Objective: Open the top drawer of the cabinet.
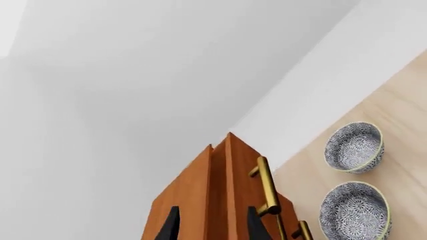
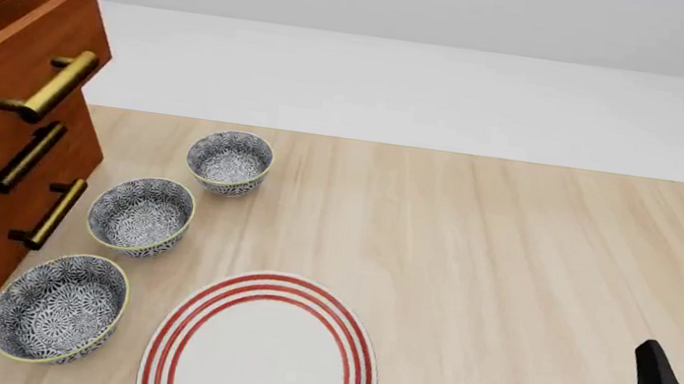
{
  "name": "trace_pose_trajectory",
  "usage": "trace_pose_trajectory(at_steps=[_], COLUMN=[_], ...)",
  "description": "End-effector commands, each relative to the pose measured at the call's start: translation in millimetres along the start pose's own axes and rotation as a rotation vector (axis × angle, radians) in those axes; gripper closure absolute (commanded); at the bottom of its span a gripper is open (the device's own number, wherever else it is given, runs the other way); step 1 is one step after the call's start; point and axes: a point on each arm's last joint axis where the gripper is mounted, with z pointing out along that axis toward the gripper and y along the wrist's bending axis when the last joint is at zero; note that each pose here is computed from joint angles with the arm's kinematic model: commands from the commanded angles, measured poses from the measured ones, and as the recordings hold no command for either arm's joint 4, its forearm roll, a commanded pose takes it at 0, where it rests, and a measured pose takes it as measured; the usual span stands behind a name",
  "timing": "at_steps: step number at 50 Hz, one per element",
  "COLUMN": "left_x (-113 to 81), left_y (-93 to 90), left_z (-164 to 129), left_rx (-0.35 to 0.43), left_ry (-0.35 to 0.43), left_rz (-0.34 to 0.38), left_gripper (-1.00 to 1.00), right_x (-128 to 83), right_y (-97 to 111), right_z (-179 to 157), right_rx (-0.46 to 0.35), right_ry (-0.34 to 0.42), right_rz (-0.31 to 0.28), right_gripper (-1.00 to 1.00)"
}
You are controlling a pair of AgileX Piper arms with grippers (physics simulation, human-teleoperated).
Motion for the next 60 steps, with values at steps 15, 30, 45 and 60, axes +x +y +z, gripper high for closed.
trace_pose_trajectory(at_steps=[15,30,45,60], left_x=[-31.1,-48.4,-47.4,-39.3], left_y=[39.8,58.3,55.6,46.1], left_z=[5,-1,3,21], left_rx=[0.041,0.087,0.134,0.155], left_ry=[0.053,0.093,0.153,0.197], left_rz=[-0.196,-0.387,-0.485,-0.531], left_gripper=[-1.0,-1.0,-1.0,-1.0], right_x=[0,0,0,0], right_y=[0,0,0,0], right_z=[0,0,0,0], right_rx=[0.0,0.0,0.0,0.0], right_ry=[0.0,0.0,0.0,0.0], right_rz=[0.0,0.0,0.0,0.0], right_gripper=[-1.0,-1.0,-1.0,-1.0])
